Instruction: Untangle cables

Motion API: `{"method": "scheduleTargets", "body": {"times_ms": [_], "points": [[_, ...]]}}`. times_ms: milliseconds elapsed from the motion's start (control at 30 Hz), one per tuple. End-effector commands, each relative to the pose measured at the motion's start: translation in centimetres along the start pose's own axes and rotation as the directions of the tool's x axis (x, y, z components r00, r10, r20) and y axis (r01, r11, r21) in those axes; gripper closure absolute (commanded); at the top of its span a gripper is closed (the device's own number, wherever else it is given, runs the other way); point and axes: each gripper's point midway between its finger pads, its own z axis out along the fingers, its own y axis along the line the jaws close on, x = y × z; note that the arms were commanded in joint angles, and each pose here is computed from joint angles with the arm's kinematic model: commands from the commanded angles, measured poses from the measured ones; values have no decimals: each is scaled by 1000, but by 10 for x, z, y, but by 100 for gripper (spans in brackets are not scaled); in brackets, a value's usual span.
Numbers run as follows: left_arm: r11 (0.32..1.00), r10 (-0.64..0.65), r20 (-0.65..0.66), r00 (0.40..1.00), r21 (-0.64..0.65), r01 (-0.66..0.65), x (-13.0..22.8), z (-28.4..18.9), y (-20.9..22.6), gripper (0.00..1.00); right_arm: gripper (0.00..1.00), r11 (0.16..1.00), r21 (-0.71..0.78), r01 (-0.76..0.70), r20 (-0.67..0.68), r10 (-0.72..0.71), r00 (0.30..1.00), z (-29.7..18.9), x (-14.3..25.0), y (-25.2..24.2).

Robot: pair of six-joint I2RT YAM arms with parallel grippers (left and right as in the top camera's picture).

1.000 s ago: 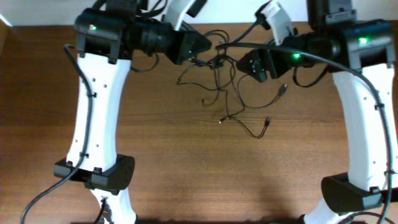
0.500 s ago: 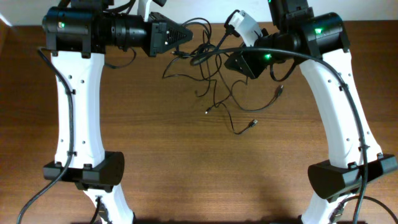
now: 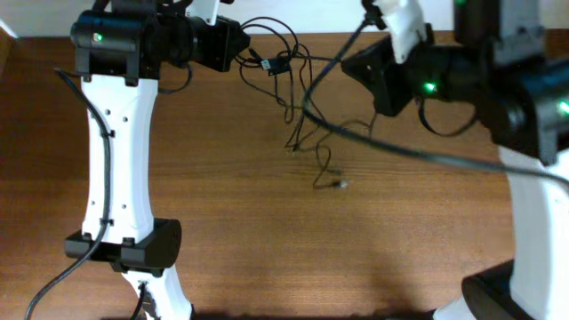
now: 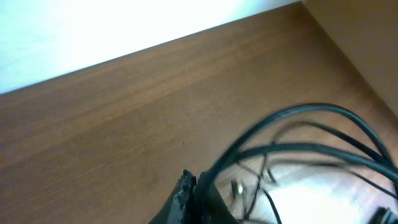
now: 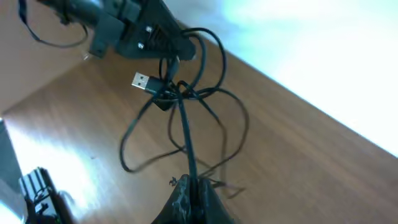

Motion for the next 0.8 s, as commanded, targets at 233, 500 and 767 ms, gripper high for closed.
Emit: {"method": "scheduleTargets", "body": {"times_ms": [233,500,767], "points": [[926,-109,-44,993,-367,86,21,7,92,88,96,848,395,-353,345,219,913,-171,2,-46],[922,-121,-35,992,-374,99,21,7,94,77,77,864,253,-435,113,420,900,-92,33,-82],[572,-490,14,871,-749,334,109,26,177,58,43,816,260,-517,-29,542,840,-45,64,-117]]}}
